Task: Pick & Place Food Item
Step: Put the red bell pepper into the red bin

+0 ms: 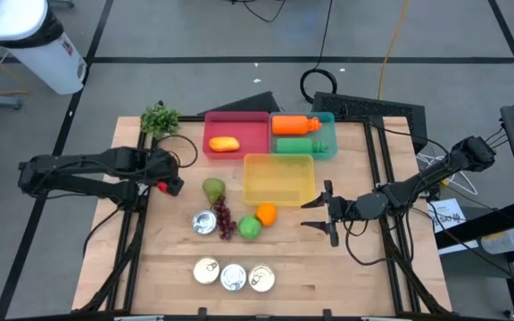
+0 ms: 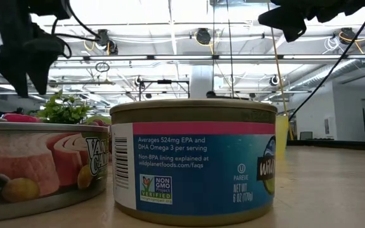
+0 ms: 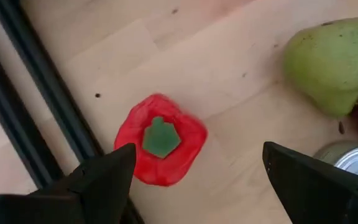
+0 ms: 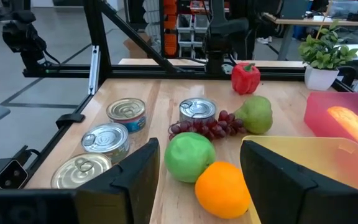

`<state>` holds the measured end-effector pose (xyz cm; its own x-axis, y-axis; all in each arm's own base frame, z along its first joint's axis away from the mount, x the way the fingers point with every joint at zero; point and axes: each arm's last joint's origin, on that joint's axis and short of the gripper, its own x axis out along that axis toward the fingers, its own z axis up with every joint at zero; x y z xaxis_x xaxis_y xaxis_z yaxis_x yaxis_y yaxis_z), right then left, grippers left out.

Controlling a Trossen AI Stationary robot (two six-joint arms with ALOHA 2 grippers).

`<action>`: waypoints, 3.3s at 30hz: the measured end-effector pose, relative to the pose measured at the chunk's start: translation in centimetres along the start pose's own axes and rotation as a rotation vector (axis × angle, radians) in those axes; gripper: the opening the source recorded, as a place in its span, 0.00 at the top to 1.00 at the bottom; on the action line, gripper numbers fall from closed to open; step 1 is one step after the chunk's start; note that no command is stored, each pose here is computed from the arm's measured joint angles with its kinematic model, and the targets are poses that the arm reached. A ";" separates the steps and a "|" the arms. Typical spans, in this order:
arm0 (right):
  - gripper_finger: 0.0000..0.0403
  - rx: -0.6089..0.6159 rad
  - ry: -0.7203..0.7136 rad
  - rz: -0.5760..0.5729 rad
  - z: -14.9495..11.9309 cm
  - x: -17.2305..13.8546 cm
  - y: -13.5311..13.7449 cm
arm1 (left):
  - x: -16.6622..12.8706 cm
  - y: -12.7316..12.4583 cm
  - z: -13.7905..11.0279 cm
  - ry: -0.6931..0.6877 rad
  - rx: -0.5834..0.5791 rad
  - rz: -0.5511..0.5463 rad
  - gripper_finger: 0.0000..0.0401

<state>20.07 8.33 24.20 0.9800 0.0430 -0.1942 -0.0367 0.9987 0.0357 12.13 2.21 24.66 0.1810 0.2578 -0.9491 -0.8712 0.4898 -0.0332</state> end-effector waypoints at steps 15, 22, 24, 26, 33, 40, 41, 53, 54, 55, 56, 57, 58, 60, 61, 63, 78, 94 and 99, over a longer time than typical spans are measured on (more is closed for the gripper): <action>0.48 0.013 0.014 -0.001 -0.1 0.0 0.0 | 2.5 -1.3 1.3 0.089 0.023 0.151 0.12; 0.49 0.013 0.014 0.000 -0.1 0.0 0.0 | 3.5 -1.5 1.6 0.171 0.178 0.212 0.12; 0.49 0.014 0.014 0.000 -0.1 0.0 0.0 | 3.8 -1.3 1.7 0.197 0.196 0.238 0.12; 0.49 0.014 0.012 0.000 -0.1 0.0 0.0 | 4.0 -1.1 1.8 0.220 0.202 0.260 0.12; 0.49 0.014 0.012 0.000 -0.1 0.0 0.0 | 4.9 -1.0 2.4 0.294 0.238 0.239 0.12; 0.49 0.012 0.017 0.000 -0.2 0.0 0.0 | 5.4 -1.0 2.6 0.373 0.274 0.204 0.12; 0.49 0.012 0.018 0.000 -0.2 0.0 0.0 | 5.4 -0.9 2.6 0.382 0.271 0.213 0.12; 0.48 0.019 0.019 0.001 -0.2 0.0 0.0 | 6.2 -0.2 2.0 0.396 0.270 0.276 0.12; 0.48 0.019 0.019 0.001 -0.2 0.0 0.0 | 6.5 -0.1 1.9 0.393 0.281 0.273 0.12; 0.49 0.019 0.019 0.001 -0.2 0.0 0.0 | 6.8 -0.1 1.8 0.388 0.290 0.266 0.12; 0.48 0.019 0.019 0.001 -0.2 0.0 0.0 | 7.0 -0.1 1.7 0.387 0.297 0.261 0.12; 0.48 0.019 0.019 0.001 -0.2 0.0 0.0 | 7.1 -0.1 1.6 0.389 0.306 0.255 0.12; 0.48 0.019 0.019 0.001 -0.2 0.0 0.0 | 7.1 -0.1 1.7 0.387 0.306 0.251 0.12; 0.48 0.019 0.019 0.001 -0.2 0.0 0.0 | 7.0 -0.2 1.7 0.382 0.301 0.250 0.12; 0.48 0.019 0.019 0.001 -0.2 0.0 0.0 | 7.0 -0.2 1.7 0.381 0.297 0.251 0.12; 0.48 0.019 0.019 0.001 -0.2 0.0 0.0 | 7.0 -0.2 1.7 0.382 0.300 0.250 0.12; 0.48 0.019 0.019 0.000 -0.2 0.0 0.0 | 7.3 -1.2 2.2 0.365 0.262 0.084 0.34; 0.48 0.019 0.018 0.000 -0.2 0.0 0.0 | 7.0 -1.3 2.9 0.199 0.212 0.101 0.35; 0.48 0.019 0.018 0.000 -0.2 0.0 0.0 | 6.4 -1.4 3.2 0.115 0.206 0.043 0.35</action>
<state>20.04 8.33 24.03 0.9764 0.0436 -0.2116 -0.0327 0.9980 0.0546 16.01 5.85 19.64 0.0822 0.1914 -0.9781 -0.7635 0.6429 0.0616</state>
